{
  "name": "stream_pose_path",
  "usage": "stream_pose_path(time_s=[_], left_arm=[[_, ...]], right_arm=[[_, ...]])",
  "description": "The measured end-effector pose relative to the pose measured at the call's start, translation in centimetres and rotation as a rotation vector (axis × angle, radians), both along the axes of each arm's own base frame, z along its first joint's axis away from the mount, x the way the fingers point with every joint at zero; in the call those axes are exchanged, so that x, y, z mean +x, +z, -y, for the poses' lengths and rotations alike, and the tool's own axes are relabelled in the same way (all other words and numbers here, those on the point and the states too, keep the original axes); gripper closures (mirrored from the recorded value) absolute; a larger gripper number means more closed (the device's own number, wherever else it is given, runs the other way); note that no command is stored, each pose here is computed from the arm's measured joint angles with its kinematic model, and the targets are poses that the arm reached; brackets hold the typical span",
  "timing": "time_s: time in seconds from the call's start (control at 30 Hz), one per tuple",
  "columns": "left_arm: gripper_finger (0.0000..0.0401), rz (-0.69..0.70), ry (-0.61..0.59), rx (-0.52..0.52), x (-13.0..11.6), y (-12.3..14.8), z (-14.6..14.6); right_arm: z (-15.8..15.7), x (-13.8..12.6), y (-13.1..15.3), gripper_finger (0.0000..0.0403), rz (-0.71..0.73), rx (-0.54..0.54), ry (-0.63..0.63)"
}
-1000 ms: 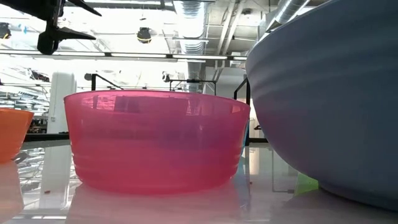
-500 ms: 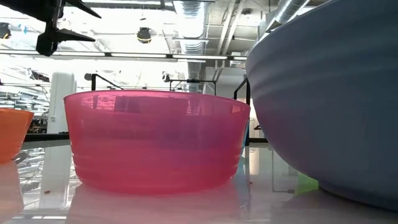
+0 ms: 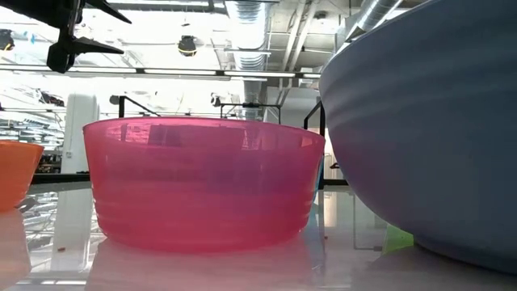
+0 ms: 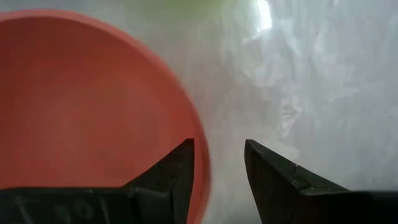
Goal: Place and stack bowls onto a shelf
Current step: Stack the orange bowl on top of the green bowl on the shelf
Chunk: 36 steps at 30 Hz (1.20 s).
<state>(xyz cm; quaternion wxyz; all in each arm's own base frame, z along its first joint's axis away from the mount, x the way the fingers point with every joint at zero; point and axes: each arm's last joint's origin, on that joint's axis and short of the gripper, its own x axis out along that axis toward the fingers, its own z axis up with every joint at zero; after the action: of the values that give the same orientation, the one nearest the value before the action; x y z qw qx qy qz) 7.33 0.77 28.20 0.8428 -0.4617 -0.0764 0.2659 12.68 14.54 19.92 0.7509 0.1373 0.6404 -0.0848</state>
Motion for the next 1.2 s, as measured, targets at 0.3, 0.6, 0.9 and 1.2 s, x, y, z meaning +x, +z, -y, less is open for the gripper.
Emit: stream_pose_path(time_s=[0.3, 0.6, 0.9, 1.2], left_arm=[[0.0156, 0.0, 0.002, 0.0, 0.0, 0.0, 0.0], [0.0156, 0.0, 0.015, 0.003, 0.0, 0.0, 0.0], [0.0156, 0.0, 0.028, 0.005, -0.1, 0.0, -0.1], [0.0156, -0.023, 0.052, 0.023, -0.1, -0.1, -0.1]], right_arm=[[0.1, 0.0, 0.0, 0.0364, -0.028, 0.017, -0.005], [0.7, 1.2, 0.8, 0.0374, -0.046, 0.061, -0.078], [2.0, 3.4, 7.0, 0.0374, -0.019, 0.085, -0.054], [7.3, 6.7, 14.9, 0.0374, 0.227, -0.001, -0.085]])
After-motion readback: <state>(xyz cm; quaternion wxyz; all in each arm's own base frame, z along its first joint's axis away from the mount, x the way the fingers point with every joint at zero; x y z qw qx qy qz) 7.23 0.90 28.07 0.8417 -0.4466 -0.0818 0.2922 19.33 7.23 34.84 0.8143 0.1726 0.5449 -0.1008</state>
